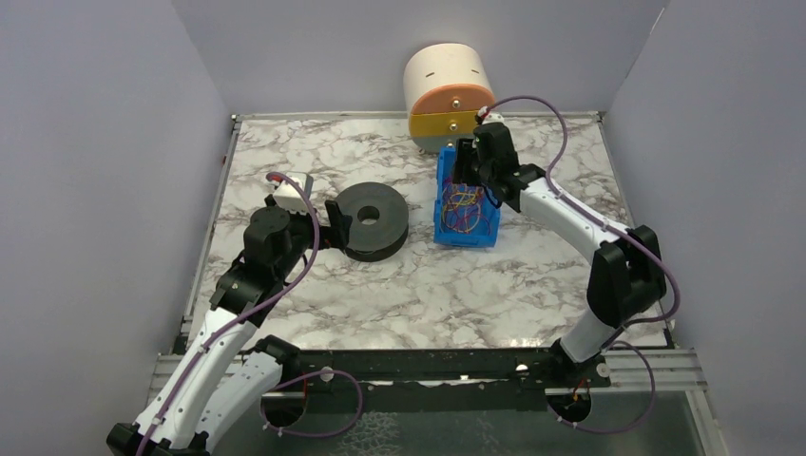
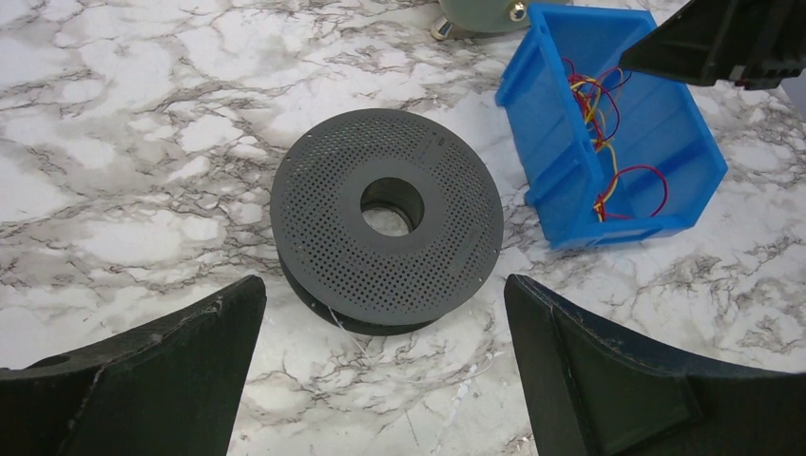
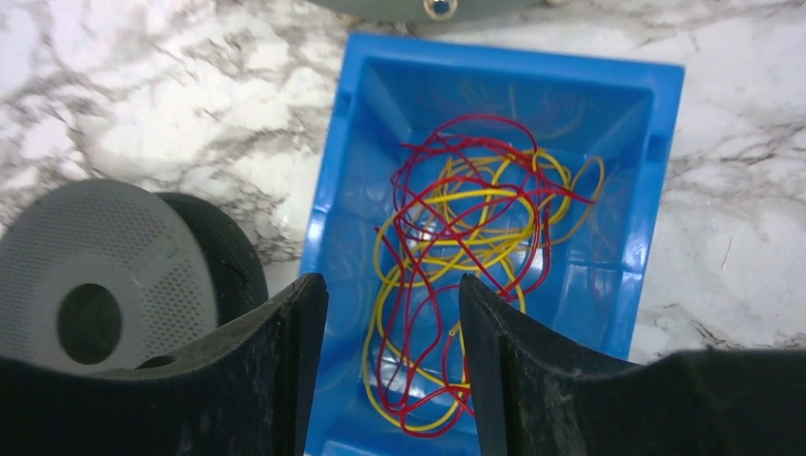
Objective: Wrap the cables
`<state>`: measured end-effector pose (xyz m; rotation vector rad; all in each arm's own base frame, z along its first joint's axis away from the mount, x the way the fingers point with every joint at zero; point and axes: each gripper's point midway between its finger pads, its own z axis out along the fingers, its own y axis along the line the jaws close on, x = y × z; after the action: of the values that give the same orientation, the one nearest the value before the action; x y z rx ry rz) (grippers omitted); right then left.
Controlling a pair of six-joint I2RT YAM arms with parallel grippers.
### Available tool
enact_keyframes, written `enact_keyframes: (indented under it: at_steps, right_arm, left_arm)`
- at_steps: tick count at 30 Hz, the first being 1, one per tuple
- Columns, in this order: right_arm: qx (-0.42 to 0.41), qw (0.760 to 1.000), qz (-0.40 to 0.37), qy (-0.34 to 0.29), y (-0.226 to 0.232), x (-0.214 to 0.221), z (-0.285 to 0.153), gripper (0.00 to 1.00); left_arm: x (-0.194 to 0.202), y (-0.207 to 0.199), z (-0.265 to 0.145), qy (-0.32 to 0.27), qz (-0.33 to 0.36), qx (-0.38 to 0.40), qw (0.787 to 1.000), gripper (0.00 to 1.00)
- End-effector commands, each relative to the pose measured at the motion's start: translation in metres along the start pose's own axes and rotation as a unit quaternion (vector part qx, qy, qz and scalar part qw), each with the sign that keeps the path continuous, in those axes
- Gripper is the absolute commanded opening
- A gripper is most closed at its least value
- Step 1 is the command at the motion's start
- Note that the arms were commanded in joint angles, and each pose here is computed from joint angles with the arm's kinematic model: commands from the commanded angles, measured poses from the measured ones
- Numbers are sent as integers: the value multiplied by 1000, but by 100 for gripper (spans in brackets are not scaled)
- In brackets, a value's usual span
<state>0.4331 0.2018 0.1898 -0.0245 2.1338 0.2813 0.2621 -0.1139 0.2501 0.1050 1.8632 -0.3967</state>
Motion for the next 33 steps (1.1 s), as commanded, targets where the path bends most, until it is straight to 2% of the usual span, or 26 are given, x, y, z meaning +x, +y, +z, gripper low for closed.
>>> enact_keyframes:
  at_steps: [1, 9, 33]
  right_arm:
    - [5, 999, -19, 39, -2, 21, 12, 57]
    - [36, 997, -29, 61, -16, 44, 29, 53]
    - [101, 990, -50, 83, -51, 60, 60, 44]
  left_arm:
    - [-8, -4, -3, -18, -3, 13, 1000, 99]
    - [-9, -6, -4, -20, -3, 16, 1000, 99]
    - [-7, -7, -2, -16, -2, 16, 1000, 99]
